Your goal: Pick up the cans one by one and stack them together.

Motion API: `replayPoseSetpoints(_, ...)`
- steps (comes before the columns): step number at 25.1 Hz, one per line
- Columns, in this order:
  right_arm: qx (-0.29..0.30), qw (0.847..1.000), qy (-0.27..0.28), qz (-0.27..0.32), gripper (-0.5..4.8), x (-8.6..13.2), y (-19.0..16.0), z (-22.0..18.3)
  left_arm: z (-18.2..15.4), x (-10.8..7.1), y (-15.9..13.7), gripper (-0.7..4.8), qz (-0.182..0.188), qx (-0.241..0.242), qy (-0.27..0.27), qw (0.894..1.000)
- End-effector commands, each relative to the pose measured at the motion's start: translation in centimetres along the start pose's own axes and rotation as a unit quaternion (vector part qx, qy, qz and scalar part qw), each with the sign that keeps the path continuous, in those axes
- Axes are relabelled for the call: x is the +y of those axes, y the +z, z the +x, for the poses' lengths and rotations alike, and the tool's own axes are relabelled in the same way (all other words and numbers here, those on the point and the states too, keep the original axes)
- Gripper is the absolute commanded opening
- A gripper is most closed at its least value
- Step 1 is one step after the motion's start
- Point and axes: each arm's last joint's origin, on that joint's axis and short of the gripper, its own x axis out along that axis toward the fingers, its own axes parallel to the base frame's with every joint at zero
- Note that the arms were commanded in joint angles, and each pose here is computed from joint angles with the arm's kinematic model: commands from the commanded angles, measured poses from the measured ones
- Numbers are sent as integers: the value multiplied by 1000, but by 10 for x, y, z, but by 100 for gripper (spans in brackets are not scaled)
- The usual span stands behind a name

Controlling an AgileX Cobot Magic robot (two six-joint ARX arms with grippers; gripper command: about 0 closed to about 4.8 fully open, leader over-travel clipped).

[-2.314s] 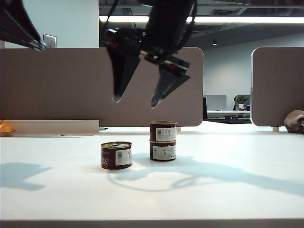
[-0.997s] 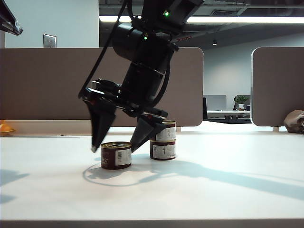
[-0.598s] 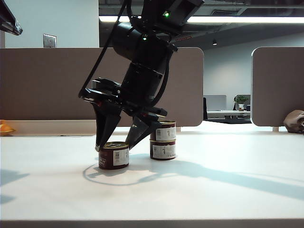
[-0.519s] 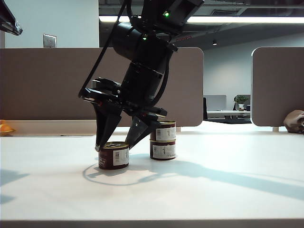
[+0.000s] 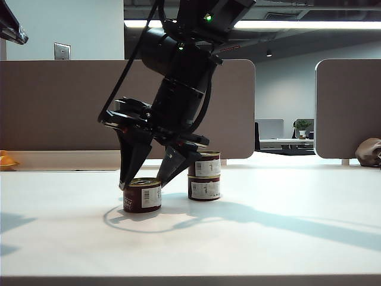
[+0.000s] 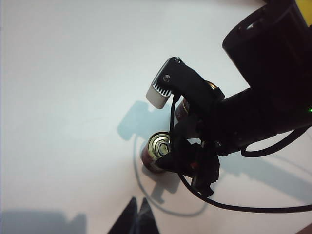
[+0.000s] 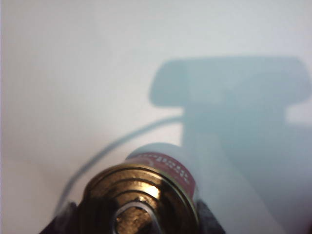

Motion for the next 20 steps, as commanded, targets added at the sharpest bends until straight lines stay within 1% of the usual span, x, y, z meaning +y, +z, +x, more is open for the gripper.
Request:
replayPoseSetpoints(1,-7,1000,3,-3,134,4,9,-11,-1,-1,1,-6,4,-4,0,1000)
replayPoseSetpoints(5,-33,999,4,-9,134,9,25,-27,-1,-1,1,-6,4,-6,0,1000)
replayPoseSetpoints(10,-46,999,1,-13,134,13,37,-44,-1,-1,2,-6,4,-6,0,1000)
replayPoseSetpoints(13,-55,998,-24,-15,134,14,45,-57,-1,-1,2,-6,4,-7,0,1000)
replayPoseSetpoints(15,-51,998,-36,-13,134,12,47,-64,-1,-1,2,-6,4,-7,-1,1000)
replayPoseSetpoints(18,-40,998,-40,-18,134,9,47,-71,-1,-1,2,-6,4,-10,-2,1000)
replayPoseSetpoints(20,-29,998,-62,-12,134,4,47,-74,-1,-1,3,-6,4,-13,-3,1000)
